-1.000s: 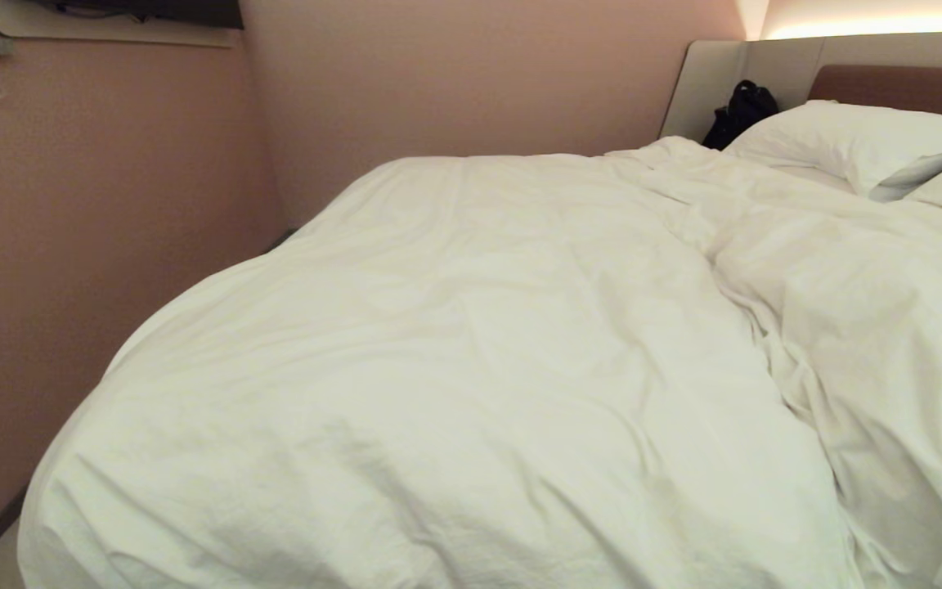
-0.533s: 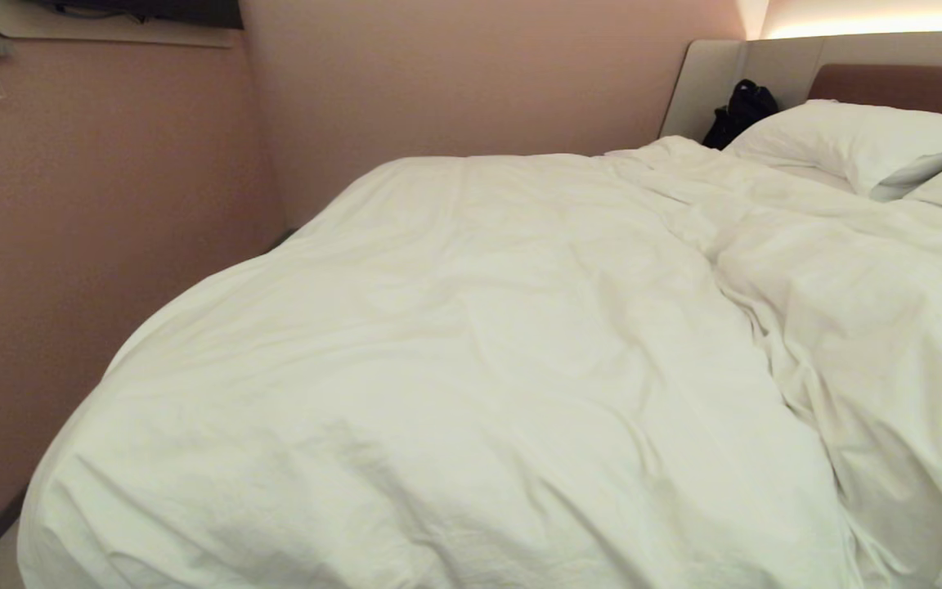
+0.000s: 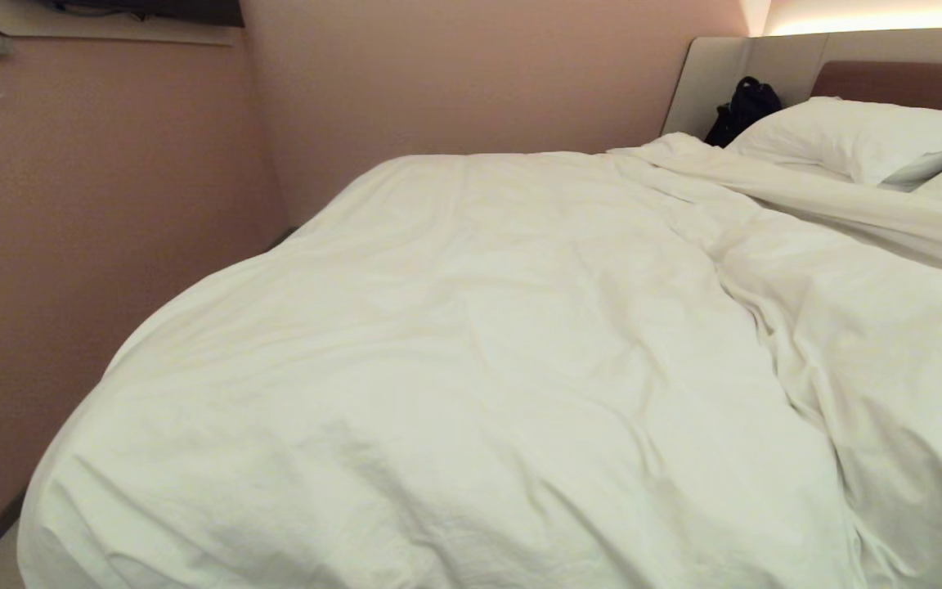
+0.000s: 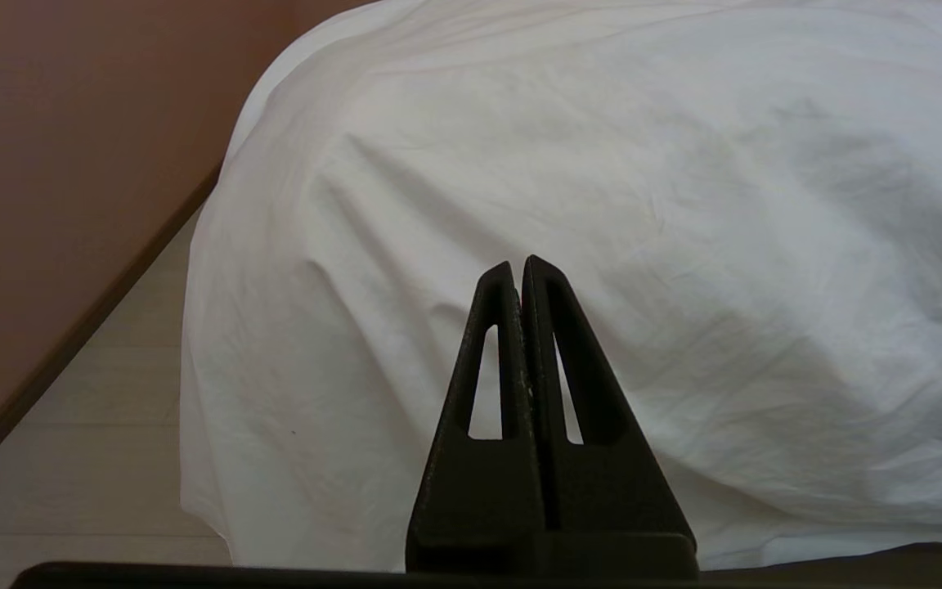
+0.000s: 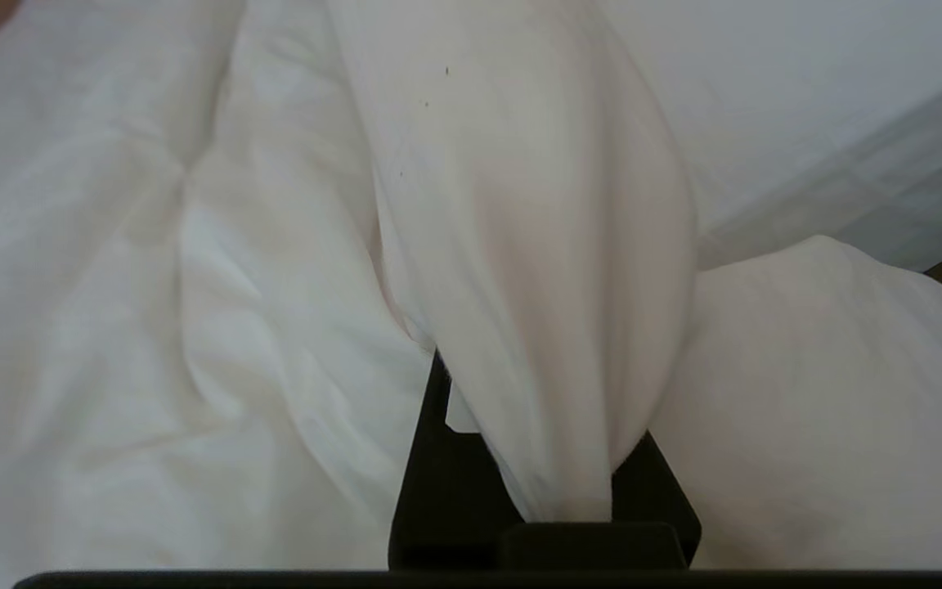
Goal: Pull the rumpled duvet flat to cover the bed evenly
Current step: Flatten the corners of the folded blanket
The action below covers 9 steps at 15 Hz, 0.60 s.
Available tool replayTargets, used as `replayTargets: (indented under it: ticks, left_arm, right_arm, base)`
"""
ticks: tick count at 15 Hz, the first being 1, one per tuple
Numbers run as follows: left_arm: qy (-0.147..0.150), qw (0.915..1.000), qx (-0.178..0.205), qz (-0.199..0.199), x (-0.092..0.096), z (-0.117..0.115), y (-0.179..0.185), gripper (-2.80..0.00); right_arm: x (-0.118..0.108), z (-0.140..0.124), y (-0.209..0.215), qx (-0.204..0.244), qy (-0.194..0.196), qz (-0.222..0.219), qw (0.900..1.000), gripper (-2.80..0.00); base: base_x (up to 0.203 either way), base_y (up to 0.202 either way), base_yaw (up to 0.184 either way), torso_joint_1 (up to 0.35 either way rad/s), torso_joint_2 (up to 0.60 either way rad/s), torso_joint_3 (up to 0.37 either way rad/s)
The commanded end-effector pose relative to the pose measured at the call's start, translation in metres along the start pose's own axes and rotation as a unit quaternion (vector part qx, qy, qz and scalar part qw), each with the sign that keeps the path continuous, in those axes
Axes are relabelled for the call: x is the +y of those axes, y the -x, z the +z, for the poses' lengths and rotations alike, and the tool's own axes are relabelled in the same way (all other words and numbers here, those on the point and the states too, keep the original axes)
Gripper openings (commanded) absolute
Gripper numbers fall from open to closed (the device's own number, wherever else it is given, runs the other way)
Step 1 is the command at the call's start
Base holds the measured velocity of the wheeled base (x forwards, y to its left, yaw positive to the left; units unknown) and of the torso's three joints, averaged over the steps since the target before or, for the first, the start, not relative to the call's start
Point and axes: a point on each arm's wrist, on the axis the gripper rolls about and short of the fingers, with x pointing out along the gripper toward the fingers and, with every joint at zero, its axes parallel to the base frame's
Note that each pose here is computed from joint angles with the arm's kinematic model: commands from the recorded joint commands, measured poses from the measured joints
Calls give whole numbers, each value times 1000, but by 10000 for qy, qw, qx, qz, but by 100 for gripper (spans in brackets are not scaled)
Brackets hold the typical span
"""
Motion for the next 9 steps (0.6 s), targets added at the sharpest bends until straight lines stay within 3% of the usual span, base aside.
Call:
replayTargets:
  ticks: [1,6,9]
  left_arm:
    - [1,10000,-3,4,0,0,0,-280]
    - [1,10000,-3,1,0,0,0,-280]
    - [1,10000,-3,1,0,0,0,-280]
  right_arm:
    - [15,18,21,-353,-466,0,9983,-280]
    - [17,44,38,-1041,-434,-208,9934,-280]
    - [25,46,42,-1091,-528,-237,9923,-280]
  base:
    - [0,0,0,0,0,0]
    - [0,0,0,0,0,0]
    - [0,0,0,0,0,0]
